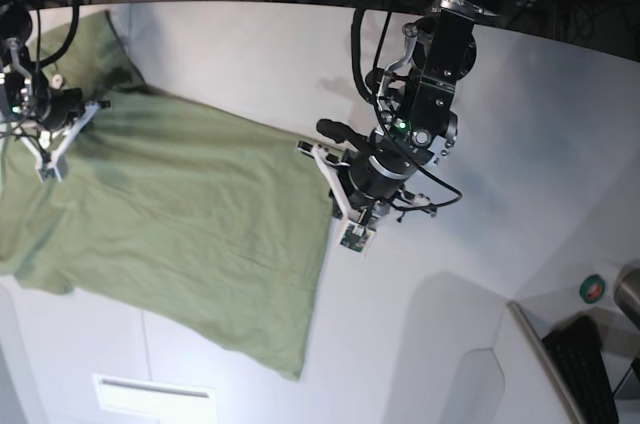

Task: Layout the t-shirt on the table in an organized manner, then fold the t-shirt properly
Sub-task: 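Move the left gripper to the shirt's side edge and grasp it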

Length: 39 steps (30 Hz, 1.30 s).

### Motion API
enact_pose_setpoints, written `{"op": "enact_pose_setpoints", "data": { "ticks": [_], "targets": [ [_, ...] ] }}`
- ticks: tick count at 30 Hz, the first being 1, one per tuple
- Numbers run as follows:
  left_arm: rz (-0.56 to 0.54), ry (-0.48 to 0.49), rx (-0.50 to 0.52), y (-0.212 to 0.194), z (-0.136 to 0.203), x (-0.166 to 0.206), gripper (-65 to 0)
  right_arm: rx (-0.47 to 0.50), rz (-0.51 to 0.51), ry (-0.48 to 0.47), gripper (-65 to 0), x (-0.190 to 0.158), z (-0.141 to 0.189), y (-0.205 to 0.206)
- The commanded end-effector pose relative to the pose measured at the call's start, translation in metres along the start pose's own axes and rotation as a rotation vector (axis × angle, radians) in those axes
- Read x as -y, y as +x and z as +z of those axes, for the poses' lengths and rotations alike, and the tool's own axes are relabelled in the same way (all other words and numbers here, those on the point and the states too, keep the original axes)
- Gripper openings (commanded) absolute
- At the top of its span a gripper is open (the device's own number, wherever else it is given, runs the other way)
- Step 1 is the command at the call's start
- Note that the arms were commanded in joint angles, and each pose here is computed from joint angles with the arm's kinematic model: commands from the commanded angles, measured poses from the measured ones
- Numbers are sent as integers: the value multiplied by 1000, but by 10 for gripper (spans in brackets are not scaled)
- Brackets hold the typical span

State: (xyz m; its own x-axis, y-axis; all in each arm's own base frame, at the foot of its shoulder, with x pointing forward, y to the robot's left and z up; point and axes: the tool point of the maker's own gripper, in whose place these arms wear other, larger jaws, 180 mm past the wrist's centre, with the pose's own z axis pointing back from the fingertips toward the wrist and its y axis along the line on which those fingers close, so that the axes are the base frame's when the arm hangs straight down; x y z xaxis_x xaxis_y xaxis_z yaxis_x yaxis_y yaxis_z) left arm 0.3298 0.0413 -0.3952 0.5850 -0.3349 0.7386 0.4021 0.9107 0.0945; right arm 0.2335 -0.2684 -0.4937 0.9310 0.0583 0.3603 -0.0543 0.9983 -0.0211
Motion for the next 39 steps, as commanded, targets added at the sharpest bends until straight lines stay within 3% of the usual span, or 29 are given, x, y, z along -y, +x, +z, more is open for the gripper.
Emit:
{"op": "enact_pose_setpoints", "data": {
  "ticks": [1,7,13,20,21,24,25,26,27,31,39],
  "targets": [
    [16,21,52,18,0,-9,-650,77,-2,-25,-650,15,14,26],
    [106,117,17,-3,4,-52,-650,114,-59,-55,-650,31,37,38],
    [157,143,-36,-34,11,-61,-650,129,-74,-23,-650,15,34,40],
    [586,33,38,-53,26,-80,-650,127,-90,15,-650,-3,29,37],
    [606,4,39,-53,26,-79,-609,127,-90,15,-650,-3,29,37],
    [668,-75,29,-55,19,-69,-242,127,-93,20,-650,-6,28,37],
    [680,-94,33,-50,14,-67,-148,127,-93,20,-650,-6,28,37],
    [685,-104,18,-51,8,-64,-77,127,-93,20,-650,-6,28,37],
    [686,-112,0,-53,2,-60,-58,127,-93,20,-650,-6,28,37],
    [706,-150,-81,-65,-22,-43,-95,127,-93,20,-650,-6,28,37],
    [767,-215,-120,-54,-48,-9,-199,129,-93,20,-650,-6,28,37]
  ]
}}
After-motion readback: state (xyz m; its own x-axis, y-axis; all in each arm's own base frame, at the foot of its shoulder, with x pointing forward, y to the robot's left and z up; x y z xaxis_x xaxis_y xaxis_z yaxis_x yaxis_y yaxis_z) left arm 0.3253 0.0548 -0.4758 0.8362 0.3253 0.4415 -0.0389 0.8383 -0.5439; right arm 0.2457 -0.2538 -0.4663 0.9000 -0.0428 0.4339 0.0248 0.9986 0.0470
